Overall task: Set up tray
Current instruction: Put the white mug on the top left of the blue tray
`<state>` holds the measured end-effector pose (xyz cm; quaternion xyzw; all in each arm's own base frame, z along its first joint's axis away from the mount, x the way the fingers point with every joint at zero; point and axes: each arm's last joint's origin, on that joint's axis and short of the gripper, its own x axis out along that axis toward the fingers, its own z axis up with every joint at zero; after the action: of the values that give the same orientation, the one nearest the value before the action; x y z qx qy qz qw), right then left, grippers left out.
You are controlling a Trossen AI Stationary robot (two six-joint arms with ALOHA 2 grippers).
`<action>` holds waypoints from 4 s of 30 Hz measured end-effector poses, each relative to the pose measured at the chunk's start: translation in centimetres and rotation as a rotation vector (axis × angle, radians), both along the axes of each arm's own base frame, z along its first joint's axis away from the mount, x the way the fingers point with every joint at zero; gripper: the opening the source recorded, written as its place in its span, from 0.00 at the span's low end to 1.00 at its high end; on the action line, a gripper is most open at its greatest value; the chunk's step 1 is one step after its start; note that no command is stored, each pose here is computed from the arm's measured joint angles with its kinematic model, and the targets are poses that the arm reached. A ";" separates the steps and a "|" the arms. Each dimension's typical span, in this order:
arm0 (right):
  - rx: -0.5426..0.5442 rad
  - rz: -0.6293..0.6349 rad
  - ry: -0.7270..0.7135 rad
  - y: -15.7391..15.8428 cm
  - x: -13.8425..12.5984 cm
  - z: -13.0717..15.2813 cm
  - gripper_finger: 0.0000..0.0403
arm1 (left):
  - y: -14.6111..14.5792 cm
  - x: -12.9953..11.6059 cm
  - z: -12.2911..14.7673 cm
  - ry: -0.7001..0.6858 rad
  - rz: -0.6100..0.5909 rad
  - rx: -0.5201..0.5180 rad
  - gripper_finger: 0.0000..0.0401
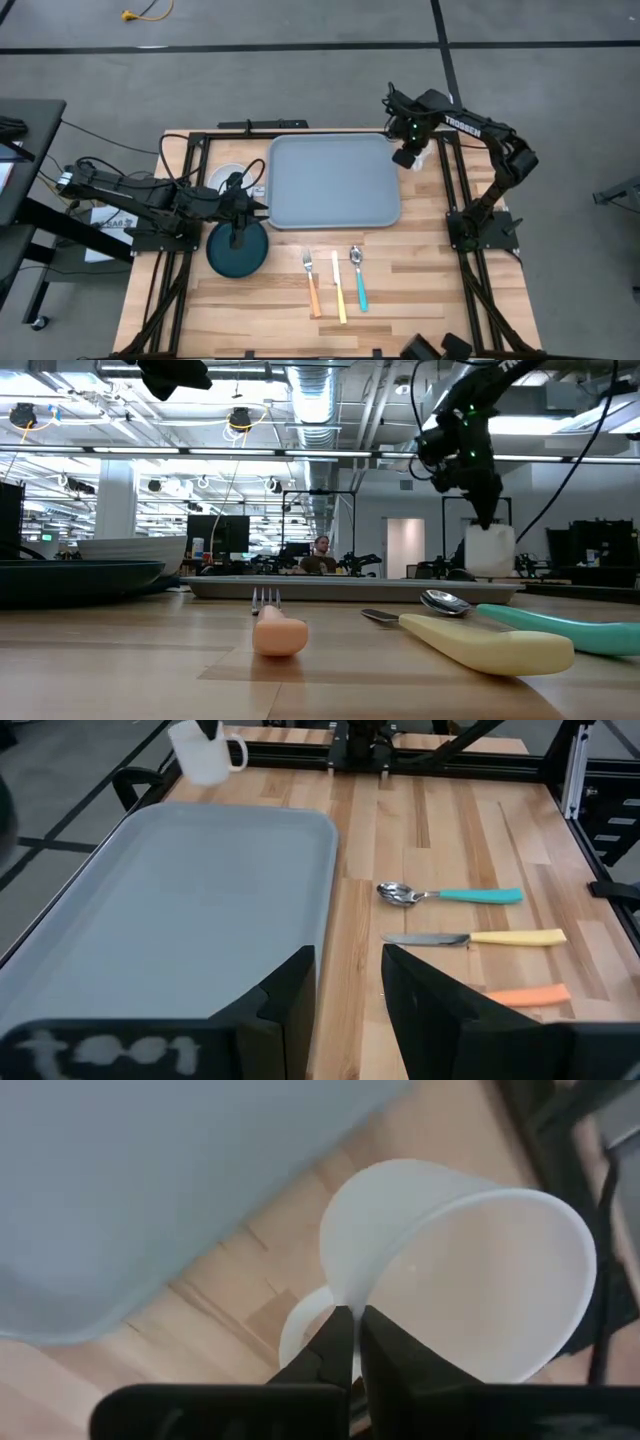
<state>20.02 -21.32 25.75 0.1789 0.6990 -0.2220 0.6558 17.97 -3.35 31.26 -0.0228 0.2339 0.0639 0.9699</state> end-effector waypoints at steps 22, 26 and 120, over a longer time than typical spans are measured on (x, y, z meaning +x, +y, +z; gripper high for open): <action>-0.208 0.367 -0.332 2.0 17.8 7.0 0.00 | 2.1 -8.8 3.4 -0.295 -0.005 -0.051 0.27; -0.200 0.457 -0.455 1.7 21.3 5.8 0.00 | 2.3 -9.5 2.7 -0.295 -0.005 -0.053 0.27; 0.290 1.621 -0.531 27.7 17.8 11.1 0.00 | -1.9 9.9 -3.2 -0.138 -0.430 0.577 0.27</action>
<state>37.82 6.40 36.80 -0.2471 0.4560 0.4546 0.7241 27.82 -5.29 28.09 0.2972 0.1395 -0.0798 0.9412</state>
